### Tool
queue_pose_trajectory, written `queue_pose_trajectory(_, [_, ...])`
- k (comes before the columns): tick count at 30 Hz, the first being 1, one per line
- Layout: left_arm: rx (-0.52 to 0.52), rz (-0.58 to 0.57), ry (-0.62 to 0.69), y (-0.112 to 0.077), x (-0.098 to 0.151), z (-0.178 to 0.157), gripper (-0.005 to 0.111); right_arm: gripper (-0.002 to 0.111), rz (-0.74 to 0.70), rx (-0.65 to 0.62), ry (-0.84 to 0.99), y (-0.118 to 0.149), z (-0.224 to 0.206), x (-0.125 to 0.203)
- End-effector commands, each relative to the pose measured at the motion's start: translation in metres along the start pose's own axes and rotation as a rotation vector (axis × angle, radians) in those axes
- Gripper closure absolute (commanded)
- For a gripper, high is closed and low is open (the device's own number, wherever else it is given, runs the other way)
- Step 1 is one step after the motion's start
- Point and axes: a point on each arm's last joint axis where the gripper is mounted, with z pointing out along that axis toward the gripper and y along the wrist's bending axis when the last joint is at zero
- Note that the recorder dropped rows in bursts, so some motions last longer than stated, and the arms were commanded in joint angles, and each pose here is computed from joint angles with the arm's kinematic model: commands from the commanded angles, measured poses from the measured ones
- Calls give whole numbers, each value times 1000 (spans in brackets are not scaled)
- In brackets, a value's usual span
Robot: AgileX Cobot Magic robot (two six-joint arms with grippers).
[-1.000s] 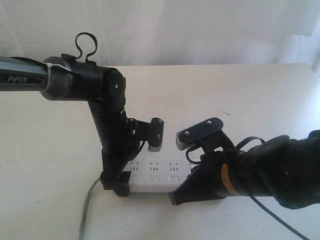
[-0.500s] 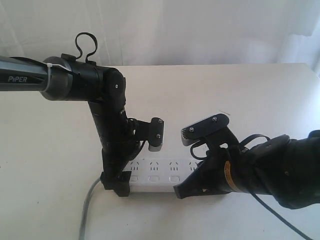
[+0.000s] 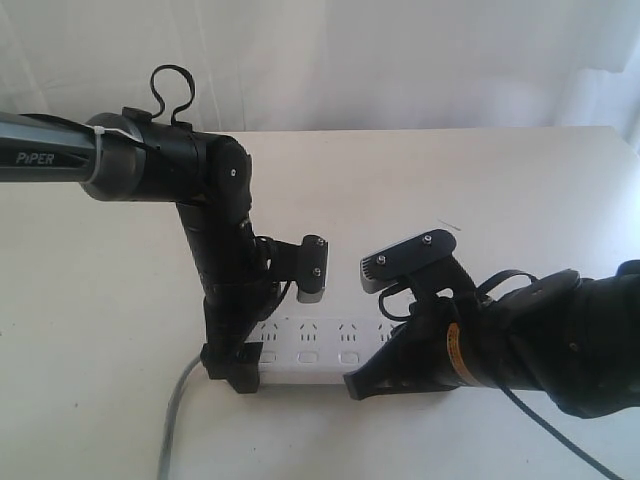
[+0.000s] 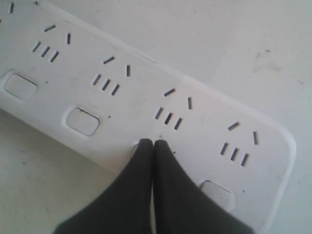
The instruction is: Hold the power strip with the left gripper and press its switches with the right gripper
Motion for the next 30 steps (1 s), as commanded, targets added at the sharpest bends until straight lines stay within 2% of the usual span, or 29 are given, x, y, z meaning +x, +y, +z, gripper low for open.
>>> queue_pose_trajectory(1, [105,-25,29,-9,3,17,107,108,7,6,-6,0,0,-2])
queue_pose_trajectory(11, [105,-25,29,-9,3,17,107,108,7,4,-4,0,1,-2])
queue_pose_trajectory(20, [104,-25,28,-9,2,17,107,108,13,-8,101,1,23,15])
queue_pose_trajectory(30, [102,-17,27,-9,2,17,107,108,23,-17,79,2,17,11])
